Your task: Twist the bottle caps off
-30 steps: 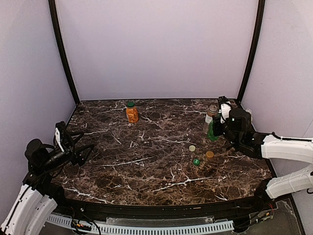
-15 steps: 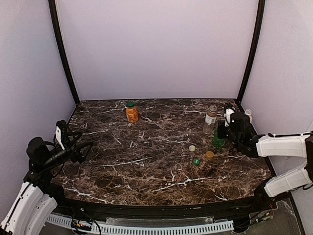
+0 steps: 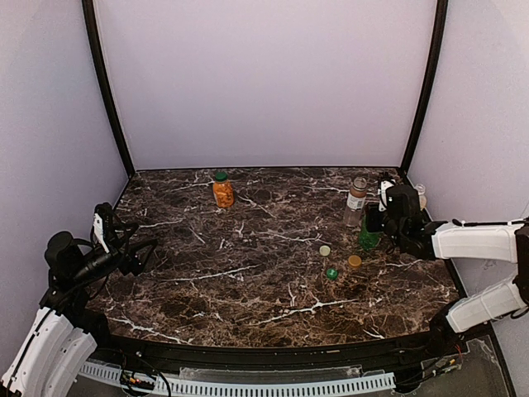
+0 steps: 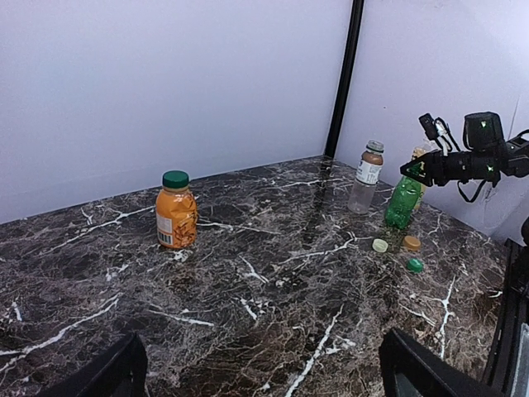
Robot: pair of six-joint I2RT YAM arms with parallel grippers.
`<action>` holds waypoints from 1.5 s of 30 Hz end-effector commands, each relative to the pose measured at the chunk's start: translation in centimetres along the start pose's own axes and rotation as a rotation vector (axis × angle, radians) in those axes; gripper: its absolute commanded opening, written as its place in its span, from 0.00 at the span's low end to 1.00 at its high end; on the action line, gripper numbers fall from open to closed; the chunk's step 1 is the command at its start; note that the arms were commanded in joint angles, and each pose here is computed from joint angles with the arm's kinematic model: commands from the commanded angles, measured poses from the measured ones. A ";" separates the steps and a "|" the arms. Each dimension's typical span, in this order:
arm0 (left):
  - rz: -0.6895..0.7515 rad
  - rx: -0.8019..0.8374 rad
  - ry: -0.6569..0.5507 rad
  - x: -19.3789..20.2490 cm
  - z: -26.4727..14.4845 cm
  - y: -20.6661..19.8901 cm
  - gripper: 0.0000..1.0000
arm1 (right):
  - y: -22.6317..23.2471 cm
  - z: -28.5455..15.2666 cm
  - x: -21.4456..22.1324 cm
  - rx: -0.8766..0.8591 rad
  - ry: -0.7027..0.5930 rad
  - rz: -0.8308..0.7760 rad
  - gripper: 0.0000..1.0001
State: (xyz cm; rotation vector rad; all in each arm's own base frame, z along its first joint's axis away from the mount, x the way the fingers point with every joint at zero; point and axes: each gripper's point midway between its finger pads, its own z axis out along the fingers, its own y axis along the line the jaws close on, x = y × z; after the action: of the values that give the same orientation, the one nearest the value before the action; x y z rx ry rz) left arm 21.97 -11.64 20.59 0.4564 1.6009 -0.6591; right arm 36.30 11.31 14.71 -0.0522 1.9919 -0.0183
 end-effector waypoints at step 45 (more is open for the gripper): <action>0.119 -0.092 0.966 -2.7 15.6 14.7 0.99 | 4.6 -17.6 -14.2 -0.599 -0.182 0.165 0.99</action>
State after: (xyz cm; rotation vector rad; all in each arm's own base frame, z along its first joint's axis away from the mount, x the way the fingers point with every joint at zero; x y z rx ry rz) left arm 44.70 -10.44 24.49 0.6966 2.2389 -0.2676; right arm 26.64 16.54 35.01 -0.2887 1.7200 0.6415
